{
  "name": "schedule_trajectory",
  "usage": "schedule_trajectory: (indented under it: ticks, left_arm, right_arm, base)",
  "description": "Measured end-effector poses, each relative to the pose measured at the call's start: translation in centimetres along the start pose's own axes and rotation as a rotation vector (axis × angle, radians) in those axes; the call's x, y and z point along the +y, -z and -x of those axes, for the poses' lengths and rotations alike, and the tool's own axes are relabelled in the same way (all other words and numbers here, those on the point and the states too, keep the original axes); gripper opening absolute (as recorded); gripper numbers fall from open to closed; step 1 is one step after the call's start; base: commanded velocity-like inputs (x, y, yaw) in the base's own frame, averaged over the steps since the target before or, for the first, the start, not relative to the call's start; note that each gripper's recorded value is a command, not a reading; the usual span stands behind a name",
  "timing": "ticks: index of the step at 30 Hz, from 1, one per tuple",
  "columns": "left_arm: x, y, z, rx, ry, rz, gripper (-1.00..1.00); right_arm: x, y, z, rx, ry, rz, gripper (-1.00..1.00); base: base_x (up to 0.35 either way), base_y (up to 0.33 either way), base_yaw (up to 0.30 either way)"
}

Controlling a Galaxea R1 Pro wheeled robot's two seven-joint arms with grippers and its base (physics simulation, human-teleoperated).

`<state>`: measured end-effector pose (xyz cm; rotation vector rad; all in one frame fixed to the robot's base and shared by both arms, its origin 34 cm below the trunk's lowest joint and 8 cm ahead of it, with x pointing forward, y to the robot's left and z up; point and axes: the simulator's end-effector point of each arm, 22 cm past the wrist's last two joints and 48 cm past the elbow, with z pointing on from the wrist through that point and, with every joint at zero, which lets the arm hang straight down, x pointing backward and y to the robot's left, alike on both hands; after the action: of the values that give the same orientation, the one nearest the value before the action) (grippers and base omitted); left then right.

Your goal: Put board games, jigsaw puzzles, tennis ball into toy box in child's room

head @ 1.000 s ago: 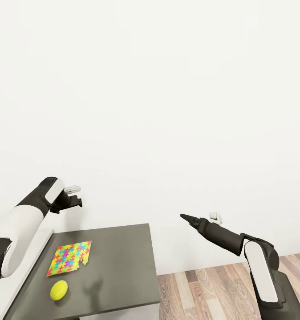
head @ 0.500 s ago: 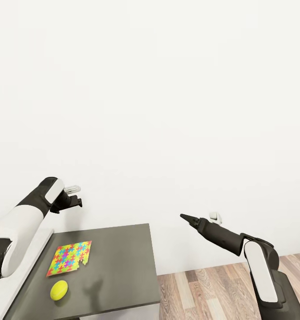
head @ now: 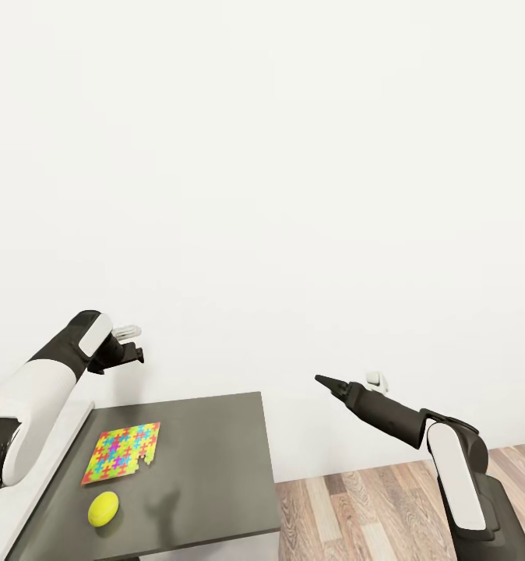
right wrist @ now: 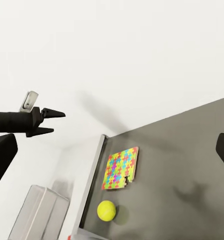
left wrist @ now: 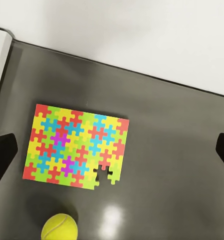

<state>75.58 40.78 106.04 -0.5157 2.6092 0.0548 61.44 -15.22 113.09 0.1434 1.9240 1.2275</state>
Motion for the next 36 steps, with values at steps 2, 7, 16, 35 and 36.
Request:
schedule_trajectory:
  ticks: [2, 7, 16, 35, 36]
  left_arm:
    - [0.0, 0.0, 0.0, 0.000, 0.000, 0.000, 1.00]
    - [0.0, 0.0, 0.0, -0.001, 0.000, 0.001, 1.00]
    - [0.0, 0.0, -0.1, 0.000, 0.000, 0.000, 1.00]
    - [-3.0, -1.4, -1.0, 0.036, -0.005, -0.147, 1.00]
    - [-3.0, -1.6, -1.3, 0.043, -0.004, -0.151, 1.00]
  right_arm:
    - [0.0, 0.0, 0.0, 0.000, 0.000, 0.000, 1.00]
    - [0.0, 0.0, 0.0, -0.001, 0.000, -0.001, 1.00]
    - [-0.1, 0.0, 0.0, -0.001, 0.000, -0.003, 1.00]
    - [-1.1, -0.5, -0.6, 0.017, -0.016, -0.016, 1.00]
    - [-1.2, -0.5, -0.7, 0.018, -0.017, -0.018, 1.00]
  base:
    - [0.000, 0.000, 0.000]
    - [0.000, 0.000, 0.000]
    - [0.000, 0.000, 0.000]
    - [0.000, 0.000, 0.000]
    - [0.000, 0.000, 0.000]
